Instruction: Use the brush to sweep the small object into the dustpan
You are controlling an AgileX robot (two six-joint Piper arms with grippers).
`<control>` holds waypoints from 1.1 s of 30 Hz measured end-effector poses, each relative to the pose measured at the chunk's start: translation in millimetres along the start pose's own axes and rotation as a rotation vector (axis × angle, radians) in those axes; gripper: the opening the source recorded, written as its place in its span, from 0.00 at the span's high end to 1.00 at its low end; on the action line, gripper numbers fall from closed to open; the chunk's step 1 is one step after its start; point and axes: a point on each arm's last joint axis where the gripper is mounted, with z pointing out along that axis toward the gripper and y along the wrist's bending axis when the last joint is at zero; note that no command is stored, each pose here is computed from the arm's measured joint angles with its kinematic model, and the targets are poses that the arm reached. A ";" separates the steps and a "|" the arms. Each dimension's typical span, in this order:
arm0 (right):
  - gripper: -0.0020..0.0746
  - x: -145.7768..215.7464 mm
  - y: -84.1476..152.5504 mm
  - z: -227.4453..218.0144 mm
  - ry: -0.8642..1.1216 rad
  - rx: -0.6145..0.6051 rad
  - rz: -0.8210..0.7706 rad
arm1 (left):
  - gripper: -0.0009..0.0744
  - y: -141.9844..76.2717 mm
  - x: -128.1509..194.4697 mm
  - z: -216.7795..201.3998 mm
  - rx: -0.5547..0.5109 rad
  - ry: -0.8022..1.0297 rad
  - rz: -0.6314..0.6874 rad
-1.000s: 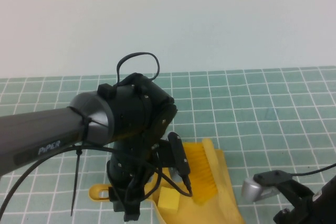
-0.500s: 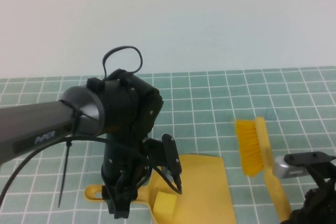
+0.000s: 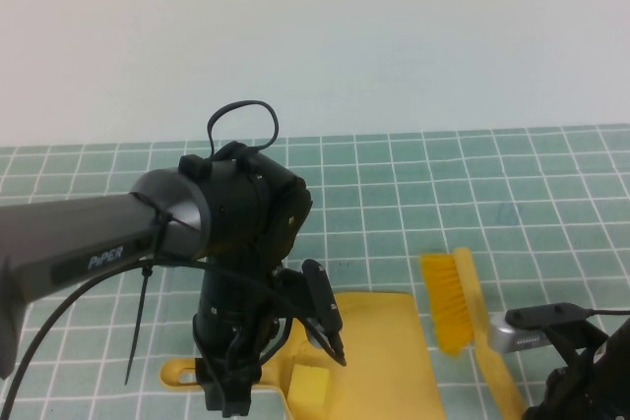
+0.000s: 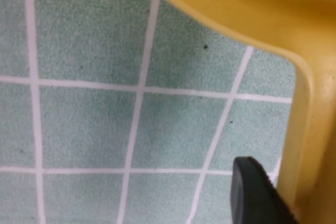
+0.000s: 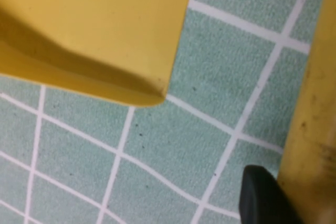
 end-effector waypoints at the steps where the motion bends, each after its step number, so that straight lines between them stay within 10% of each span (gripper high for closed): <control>1: 0.75 -0.2 -0.1 0.0 -0.002 0.001 -0.002 | 0.69 -0.2 -0.1 0.0 0.002 -0.001 -0.001; 12: 0.64 -0.2 -0.2 0.3 0.000 0.001 -0.015 | 0.47 -0.8 -1.3 0.5 0.010 -0.012 -0.022; 20: 0.45 -0.2 -0.2 0.3 0.000 0.001 -0.018 | 0.46 -0.1 -0.8 0.5 0.003 -0.006 -0.055; 33: 0.43 4.8 11.1 -29.4 -0.100 -0.018 -0.069 | 0.46 1.0 -2.1 -65.6 -0.055 -0.231 -0.300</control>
